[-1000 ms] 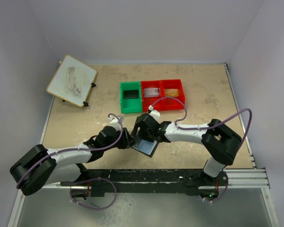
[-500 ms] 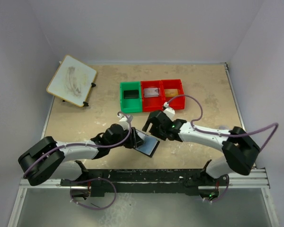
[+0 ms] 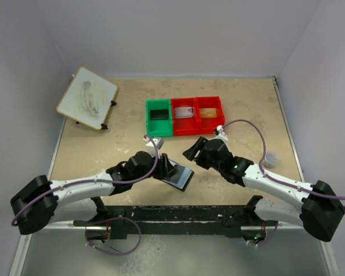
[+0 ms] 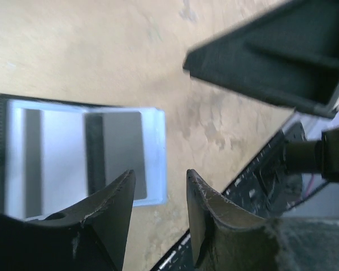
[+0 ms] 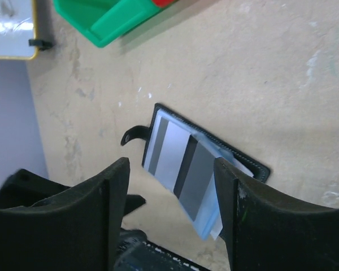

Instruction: Take the credit cards out of the card holder

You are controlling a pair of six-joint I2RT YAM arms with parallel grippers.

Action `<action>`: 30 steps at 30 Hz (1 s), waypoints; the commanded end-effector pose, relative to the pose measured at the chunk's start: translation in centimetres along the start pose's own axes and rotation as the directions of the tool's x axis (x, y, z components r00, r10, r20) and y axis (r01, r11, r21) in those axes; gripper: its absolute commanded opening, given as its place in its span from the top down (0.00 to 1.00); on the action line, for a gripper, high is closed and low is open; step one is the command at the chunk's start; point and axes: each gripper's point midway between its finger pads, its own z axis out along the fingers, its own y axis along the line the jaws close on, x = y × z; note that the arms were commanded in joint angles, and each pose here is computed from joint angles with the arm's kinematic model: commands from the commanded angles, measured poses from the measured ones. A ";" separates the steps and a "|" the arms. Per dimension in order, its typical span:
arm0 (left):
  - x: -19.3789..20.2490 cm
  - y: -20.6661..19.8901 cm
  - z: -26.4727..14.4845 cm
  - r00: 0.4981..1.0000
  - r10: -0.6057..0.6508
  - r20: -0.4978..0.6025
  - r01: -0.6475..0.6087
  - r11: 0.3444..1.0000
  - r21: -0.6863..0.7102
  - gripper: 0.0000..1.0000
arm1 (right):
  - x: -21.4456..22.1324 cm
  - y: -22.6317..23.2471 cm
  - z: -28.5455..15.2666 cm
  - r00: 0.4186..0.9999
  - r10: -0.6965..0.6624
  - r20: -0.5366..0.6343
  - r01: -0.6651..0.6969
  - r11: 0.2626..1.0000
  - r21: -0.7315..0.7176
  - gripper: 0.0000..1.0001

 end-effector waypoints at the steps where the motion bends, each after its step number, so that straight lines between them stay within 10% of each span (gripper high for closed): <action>1: -4.4 2.7 -2.5 0.983 0.073 0.169 -0.035 0.976 -0.217 0.60 | 0.6 4.3 0.0 0.999 -0.030 -0.024 0.024 0.974 -0.226 0.39; 12: -3.7 5.1 -2.0 0.988 0.038 0.153 0.014 0.946 -0.325 0.61 | 5.9 4.8 3.5 0.957 -0.181 -0.226 0.112 0.952 -0.285 0.49; 30: -1.7 5.3 0.6 0.998 0.048 0.030 -0.037 0.955 -0.296 0.61 | 10.0 -6.6 4.0 0.923 -0.128 -0.363 0.170 0.982 0.086 0.56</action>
